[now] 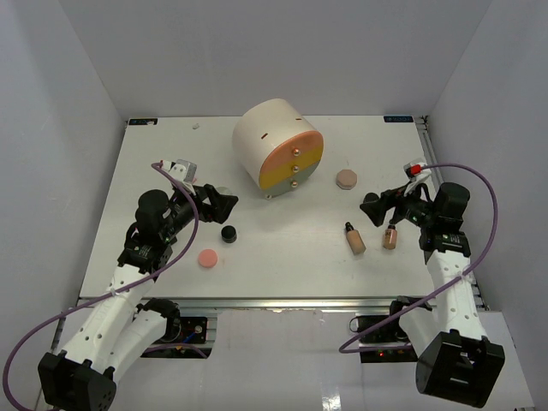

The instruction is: Organize the makeup

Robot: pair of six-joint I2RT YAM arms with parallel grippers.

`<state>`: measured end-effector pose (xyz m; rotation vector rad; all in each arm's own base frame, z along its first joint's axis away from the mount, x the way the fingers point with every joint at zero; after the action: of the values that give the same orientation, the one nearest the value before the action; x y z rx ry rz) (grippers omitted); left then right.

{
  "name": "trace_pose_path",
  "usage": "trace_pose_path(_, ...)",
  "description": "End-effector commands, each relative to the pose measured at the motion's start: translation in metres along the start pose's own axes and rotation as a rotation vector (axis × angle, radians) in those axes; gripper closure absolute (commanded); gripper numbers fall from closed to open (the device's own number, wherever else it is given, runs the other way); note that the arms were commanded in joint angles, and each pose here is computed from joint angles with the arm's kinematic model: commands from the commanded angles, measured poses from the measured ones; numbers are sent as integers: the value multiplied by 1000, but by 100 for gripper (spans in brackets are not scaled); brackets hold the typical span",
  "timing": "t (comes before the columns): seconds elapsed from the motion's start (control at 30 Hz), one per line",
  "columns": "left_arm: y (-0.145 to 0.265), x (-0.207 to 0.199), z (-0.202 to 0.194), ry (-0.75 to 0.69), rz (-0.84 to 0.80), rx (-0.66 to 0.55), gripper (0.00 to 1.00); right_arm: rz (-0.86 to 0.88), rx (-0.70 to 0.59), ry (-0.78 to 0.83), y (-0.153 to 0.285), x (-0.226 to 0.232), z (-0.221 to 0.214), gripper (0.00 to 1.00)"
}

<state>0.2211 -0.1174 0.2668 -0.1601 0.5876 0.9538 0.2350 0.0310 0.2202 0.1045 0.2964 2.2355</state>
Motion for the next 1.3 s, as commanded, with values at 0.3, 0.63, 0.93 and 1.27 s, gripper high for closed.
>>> trace_pose_path(0.3, -1, -5, 10, -7, 4, -16, 2, 346, 89, 281, -75, 48, 77, 10)
trace_pose_path(0.63, -6, 5, 6, -8, 61, 1, 2, 326, 176, -69, -162, 55, 119, 16)
trace_pose_path(0.93, -9, 10, 5, -6, 80, 13, 2, 324, 199, -158, -200, 57, 125, 33)
trace_pose_path(1.27, -9, 11, 5, -4, 81, 16, 2, 298, 187, -189, -223, 57, 127, 44)
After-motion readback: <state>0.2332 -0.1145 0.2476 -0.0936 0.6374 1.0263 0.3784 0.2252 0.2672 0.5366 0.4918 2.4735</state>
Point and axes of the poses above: each gripper's point midway between its finger pads, its own y axis back along the fingers, its own x axis along the line the jaws close on, z = x × y, the point moved 7 cm from there along y, back along the fingers, and after that the axes turned 14 degrees about y, right-handed, at the moved point
